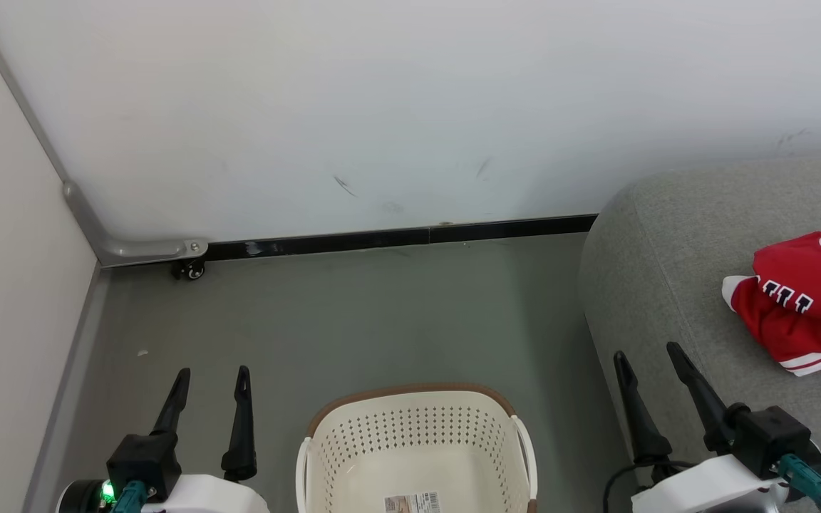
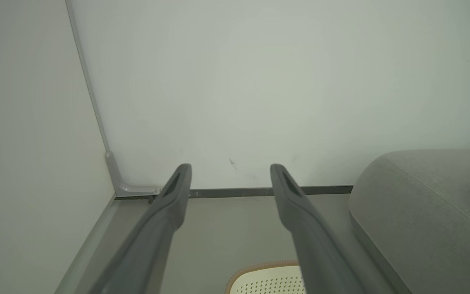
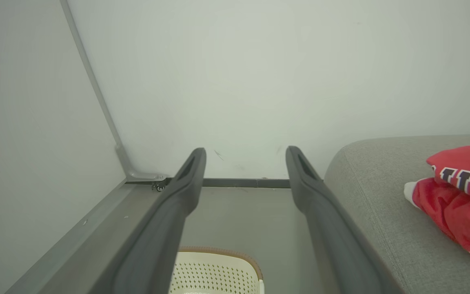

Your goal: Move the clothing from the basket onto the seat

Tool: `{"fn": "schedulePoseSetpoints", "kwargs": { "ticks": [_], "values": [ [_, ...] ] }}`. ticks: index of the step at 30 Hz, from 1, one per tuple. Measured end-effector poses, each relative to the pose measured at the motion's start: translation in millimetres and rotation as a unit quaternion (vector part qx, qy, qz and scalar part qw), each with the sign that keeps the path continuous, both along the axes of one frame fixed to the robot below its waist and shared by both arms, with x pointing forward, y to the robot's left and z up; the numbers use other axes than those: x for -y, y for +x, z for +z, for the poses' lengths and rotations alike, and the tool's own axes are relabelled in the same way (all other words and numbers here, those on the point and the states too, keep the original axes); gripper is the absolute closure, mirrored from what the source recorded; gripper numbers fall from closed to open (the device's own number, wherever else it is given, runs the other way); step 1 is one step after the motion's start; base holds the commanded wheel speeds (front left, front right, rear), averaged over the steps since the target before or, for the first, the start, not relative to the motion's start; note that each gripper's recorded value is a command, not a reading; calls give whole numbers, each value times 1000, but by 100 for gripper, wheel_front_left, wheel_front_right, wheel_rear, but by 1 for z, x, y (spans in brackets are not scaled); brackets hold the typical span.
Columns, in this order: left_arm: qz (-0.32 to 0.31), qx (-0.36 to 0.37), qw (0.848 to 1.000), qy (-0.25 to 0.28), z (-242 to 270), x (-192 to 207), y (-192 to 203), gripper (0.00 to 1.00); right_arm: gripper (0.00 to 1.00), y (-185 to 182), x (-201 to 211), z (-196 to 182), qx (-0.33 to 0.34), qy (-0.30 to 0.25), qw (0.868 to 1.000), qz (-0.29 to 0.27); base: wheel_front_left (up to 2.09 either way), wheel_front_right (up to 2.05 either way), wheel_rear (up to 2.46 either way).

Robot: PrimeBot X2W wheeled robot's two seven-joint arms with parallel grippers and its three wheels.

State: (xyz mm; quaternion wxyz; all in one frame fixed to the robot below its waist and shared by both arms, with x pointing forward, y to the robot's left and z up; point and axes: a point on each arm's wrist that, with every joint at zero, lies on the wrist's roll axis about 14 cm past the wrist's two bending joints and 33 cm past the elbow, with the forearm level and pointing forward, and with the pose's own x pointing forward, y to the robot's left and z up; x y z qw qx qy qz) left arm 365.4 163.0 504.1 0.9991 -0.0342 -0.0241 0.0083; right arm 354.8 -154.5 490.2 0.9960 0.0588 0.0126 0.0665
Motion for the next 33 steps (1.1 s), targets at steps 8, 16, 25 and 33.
{"fn": "schedulePoseSetpoints", "kwargs": {
  "ticks": [8,16,25,33],
  "values": [
    [1,-3,1000,1,-2,-1,-1,0,0,-4,-1,-2,-4,-3,1000,1,0,0,0],
    [4,-55,998,-12,-35,2,-14,100,100,-19,1,-33,-54,5,999,-4,0,0,0],
    [30,-90,993,-74,-47,-13,-13,100,100,-17,6,-33,-61,58,996,-21,0,0,0],
    [35,-113,983,-143,-54,-15,-13,100,100,-15,13,-34,-72,138,987,-43,0,0,0]
  ]
}}
